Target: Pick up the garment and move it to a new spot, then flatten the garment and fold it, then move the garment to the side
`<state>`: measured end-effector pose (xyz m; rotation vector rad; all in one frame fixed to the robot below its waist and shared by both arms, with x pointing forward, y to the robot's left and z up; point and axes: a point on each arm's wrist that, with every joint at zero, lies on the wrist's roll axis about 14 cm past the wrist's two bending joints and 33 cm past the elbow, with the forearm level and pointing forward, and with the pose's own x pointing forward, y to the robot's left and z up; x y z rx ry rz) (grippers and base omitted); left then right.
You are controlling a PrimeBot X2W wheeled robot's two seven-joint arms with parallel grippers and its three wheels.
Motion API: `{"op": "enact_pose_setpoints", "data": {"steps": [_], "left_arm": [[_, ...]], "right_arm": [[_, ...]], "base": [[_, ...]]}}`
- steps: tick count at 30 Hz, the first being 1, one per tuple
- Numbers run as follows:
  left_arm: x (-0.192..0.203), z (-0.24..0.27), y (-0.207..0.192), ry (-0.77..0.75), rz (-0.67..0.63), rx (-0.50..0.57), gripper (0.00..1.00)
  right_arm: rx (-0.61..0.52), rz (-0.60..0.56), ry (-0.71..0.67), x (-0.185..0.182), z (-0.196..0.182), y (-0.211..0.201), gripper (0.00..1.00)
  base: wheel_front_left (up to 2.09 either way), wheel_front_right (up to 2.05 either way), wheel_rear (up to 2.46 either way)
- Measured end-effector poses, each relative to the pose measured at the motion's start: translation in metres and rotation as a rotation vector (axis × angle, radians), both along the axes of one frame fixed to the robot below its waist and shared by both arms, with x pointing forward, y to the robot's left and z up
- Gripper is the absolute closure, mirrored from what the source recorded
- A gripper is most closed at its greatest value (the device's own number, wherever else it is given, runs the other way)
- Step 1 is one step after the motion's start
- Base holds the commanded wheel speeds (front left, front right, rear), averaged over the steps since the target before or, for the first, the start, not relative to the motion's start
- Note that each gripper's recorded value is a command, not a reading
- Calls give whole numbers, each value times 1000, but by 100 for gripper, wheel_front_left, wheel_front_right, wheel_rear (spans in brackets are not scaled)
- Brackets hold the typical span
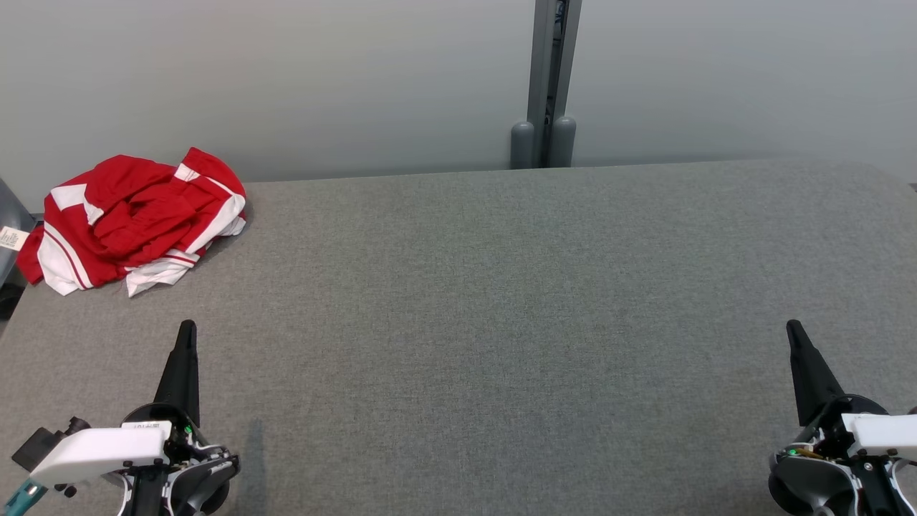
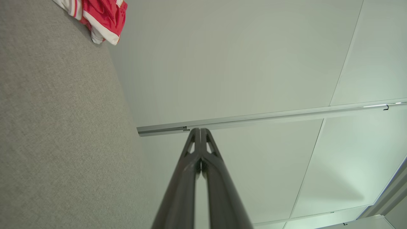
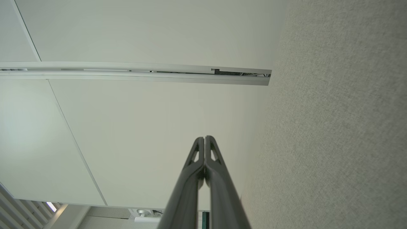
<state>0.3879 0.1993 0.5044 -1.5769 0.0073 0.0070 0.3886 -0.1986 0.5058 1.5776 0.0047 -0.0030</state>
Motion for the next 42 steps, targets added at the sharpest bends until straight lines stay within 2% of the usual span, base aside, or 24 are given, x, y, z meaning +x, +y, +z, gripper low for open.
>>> {"op": "enact_pose_setpoints", "data": {"steps": [42], "left_arm": [[0, 0, 0, 0, 0, 0, 100]], "right_arm": [[0, 0, 0, 0, 0, 0, 100]], "base": [[0, 0, 0]]}}
